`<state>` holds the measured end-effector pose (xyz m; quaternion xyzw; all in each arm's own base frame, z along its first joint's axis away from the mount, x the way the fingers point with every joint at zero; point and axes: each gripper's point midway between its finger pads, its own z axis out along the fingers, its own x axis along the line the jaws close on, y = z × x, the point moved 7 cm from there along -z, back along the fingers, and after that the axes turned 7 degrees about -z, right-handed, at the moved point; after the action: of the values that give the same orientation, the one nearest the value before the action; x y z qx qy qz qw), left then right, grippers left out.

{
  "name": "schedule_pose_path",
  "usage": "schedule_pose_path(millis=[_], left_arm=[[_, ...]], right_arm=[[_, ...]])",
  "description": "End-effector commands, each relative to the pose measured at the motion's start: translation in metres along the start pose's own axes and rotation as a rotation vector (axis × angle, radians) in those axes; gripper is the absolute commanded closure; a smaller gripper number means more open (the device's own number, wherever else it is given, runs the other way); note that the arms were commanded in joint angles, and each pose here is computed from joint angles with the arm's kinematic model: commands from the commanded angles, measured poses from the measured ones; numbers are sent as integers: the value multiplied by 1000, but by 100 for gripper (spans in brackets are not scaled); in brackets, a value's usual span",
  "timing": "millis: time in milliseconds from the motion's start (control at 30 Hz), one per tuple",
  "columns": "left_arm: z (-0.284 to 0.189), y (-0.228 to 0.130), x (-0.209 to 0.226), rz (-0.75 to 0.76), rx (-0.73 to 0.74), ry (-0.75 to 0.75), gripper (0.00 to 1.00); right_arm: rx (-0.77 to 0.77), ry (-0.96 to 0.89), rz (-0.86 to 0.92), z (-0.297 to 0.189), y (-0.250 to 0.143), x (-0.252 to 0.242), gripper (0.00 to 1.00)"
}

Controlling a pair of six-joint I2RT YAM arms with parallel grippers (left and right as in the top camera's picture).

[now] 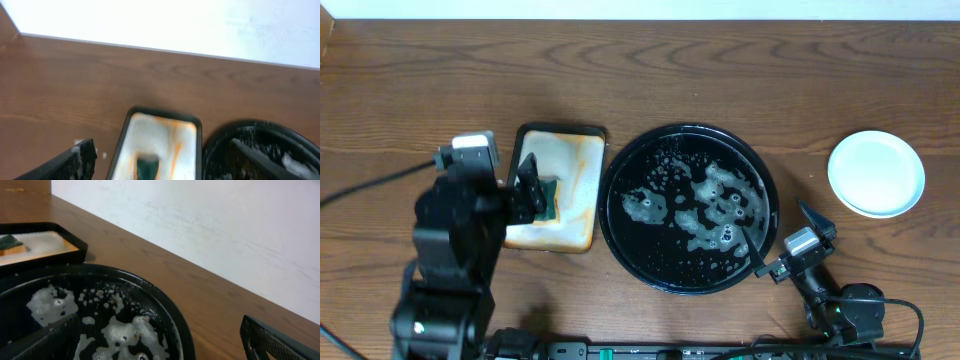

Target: Clean dirty plates on tray and stack at the side

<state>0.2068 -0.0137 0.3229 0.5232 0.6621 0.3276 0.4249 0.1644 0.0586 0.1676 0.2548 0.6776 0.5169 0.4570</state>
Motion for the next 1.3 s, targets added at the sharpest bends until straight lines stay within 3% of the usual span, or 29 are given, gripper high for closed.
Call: schedule_pose_path(millis=[0, 233, 467, 1033, 1267], left_arm=[[-1, -21, 8, 16, -94, -12, 16], [-4, -65, 21, 1, -258, -57, 16], [3, -97, 34, -12, -328, -56, 16], [35, -141, 45, -22, -429, -81, 16], [37, -145, 46, -23, -406, -75, 16]], right_arm=[[-1, -13, -12, -1, -1, -2, 1], [-1, -13, -12, -1, -1, -2, 1], [-1, -13, -12, -1, -1, -2, 1], [-1, -13, -12, -1, -1, -2, 1], [-1, -13, -12, -1, -1, -2, 1]])
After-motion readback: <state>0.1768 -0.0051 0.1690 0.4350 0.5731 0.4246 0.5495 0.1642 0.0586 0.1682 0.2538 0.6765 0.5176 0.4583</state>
